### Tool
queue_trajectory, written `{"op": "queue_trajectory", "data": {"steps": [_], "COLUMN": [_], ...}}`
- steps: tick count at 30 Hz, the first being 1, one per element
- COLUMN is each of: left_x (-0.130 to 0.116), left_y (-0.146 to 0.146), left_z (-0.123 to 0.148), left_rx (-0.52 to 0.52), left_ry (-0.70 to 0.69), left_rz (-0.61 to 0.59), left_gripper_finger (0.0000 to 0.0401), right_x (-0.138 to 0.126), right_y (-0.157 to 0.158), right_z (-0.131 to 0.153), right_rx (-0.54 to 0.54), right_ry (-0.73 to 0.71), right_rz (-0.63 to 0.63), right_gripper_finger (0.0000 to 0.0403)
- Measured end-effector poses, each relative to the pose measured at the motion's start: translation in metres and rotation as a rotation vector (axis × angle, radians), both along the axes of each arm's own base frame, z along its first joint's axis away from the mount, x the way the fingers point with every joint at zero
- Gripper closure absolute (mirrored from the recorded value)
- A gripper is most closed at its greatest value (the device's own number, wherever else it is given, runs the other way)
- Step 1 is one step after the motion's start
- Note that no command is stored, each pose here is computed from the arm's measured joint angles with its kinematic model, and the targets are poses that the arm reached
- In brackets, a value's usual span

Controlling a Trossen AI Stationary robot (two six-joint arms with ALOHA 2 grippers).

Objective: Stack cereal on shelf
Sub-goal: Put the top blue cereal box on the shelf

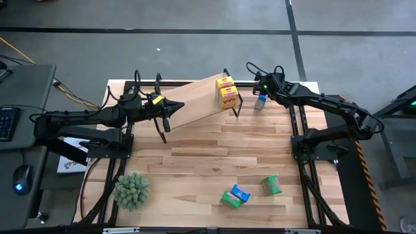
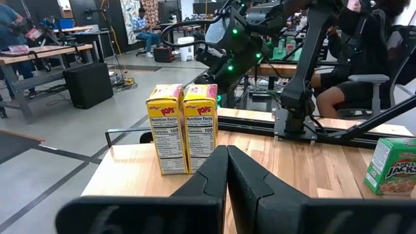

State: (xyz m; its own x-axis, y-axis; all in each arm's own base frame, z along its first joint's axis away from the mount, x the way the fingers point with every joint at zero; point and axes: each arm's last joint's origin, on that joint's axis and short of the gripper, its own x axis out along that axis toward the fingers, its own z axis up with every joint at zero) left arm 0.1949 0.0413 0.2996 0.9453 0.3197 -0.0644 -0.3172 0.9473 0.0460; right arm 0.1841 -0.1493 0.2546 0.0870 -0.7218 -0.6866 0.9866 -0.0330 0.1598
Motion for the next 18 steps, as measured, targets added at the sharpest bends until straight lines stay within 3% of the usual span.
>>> {"op": "queue_trajectory", "data": {"steps": [6, 14, 18], "left_x": [0.0000, 0.0000, 0.0000], "left_y": [0.0000, 0.0000, 0.0000], "left_z": [0.0000, 0.0000, 0.0000], "left_rx": [0.000, 0.000, 0.000], "left_ry": [0.000, 0.000, 0.000], "left_rz": [0.000, 0.000, 0.000], "left_gripper_finger": [0.0398, 0.0398, 0.0398], "right_x": [-0.0011, -0.0006, 0.0005], "right_y": [-0.0006, -0.0009, 0.0006], "right_z": [0.0005, 0.0008, -0.0004], "right_rx": [-0.030, -0.034, 0.016], "right_ry": [0.034, 0.030, -0.002], "right_rz": [-0.017, -0.014, 0.020], "right_gripper_finger": [0.0215, 0.0132, 0.0120]}}
